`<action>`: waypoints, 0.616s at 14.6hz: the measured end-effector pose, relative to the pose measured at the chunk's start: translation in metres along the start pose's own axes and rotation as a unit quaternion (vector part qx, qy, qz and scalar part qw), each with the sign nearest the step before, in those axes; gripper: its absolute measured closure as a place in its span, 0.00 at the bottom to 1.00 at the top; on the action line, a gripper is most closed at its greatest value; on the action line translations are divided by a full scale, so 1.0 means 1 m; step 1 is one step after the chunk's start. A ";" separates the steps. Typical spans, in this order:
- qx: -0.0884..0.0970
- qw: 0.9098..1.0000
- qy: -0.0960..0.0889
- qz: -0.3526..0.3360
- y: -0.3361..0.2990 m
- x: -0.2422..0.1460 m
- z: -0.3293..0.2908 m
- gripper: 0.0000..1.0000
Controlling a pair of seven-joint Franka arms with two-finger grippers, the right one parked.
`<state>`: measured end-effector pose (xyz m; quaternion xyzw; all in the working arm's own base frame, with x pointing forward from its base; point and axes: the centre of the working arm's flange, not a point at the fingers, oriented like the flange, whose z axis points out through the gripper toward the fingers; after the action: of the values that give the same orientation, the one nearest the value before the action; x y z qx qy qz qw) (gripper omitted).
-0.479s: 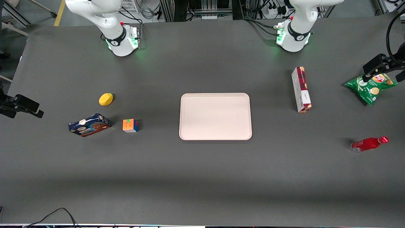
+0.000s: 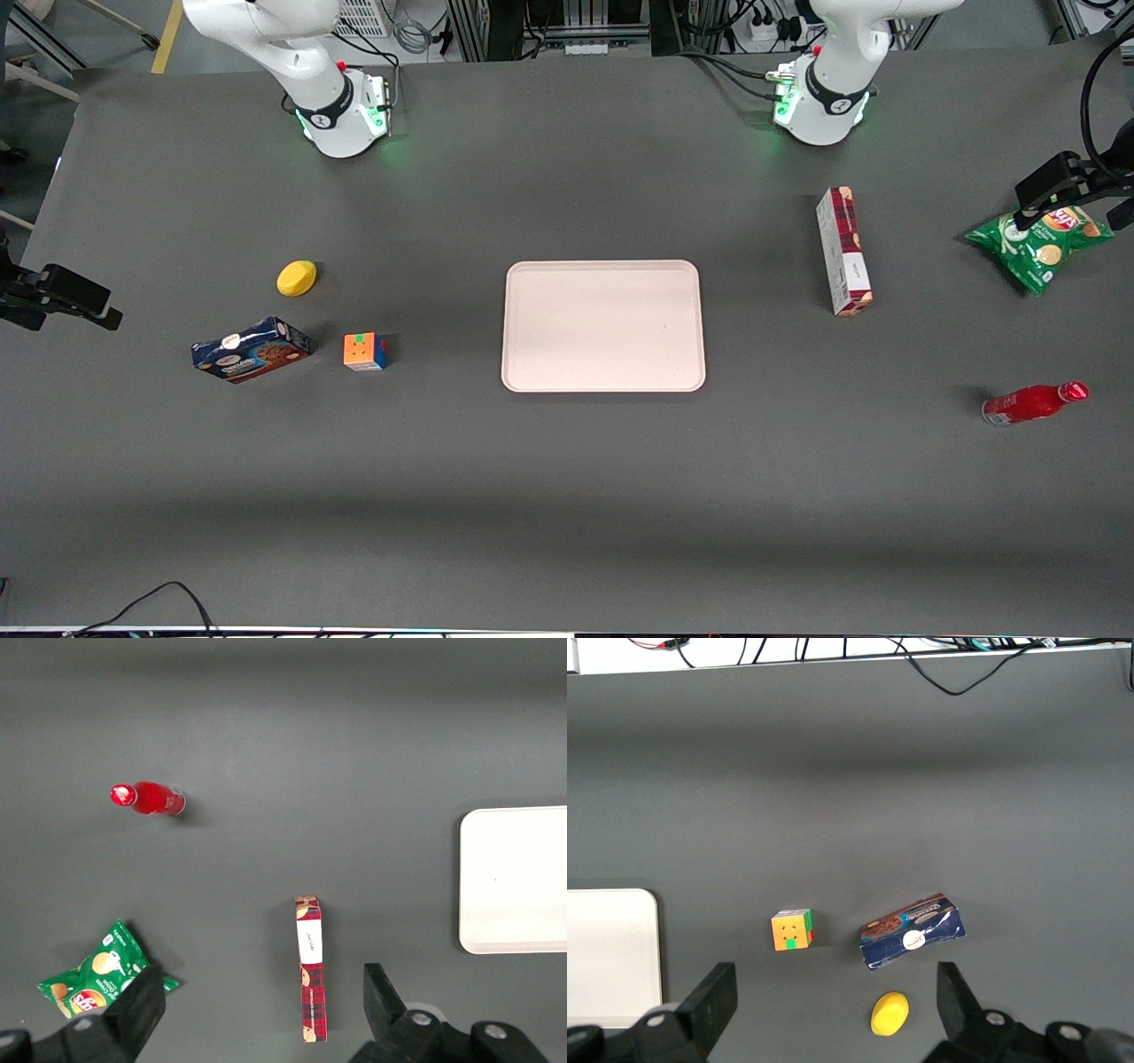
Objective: Place red cookie box on tray
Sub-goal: 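Move the open left gripper over the upright red plaid cookie box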
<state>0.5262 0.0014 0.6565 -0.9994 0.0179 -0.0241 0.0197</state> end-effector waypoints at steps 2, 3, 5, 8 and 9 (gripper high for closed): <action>-0.001 1.000 -0.015 0.001 0.001 -0.001 0.009 0.00; -0.001 1.000 -0.029 0.002 0.002 -0.002 0.019 0.00; -0.002 0.998 -0.056 0.003 0.003 -0.005 0.043 0.00; -0.003 0.996 -0.090 0.004 0.005 -0.013 0.077 0.00; -0.003 0.996 -0.094 0.004 0.005 -0.017 0.087 0.00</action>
<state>0.5133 0.0001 0.5690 -0.9972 0.0204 0.0700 0.0186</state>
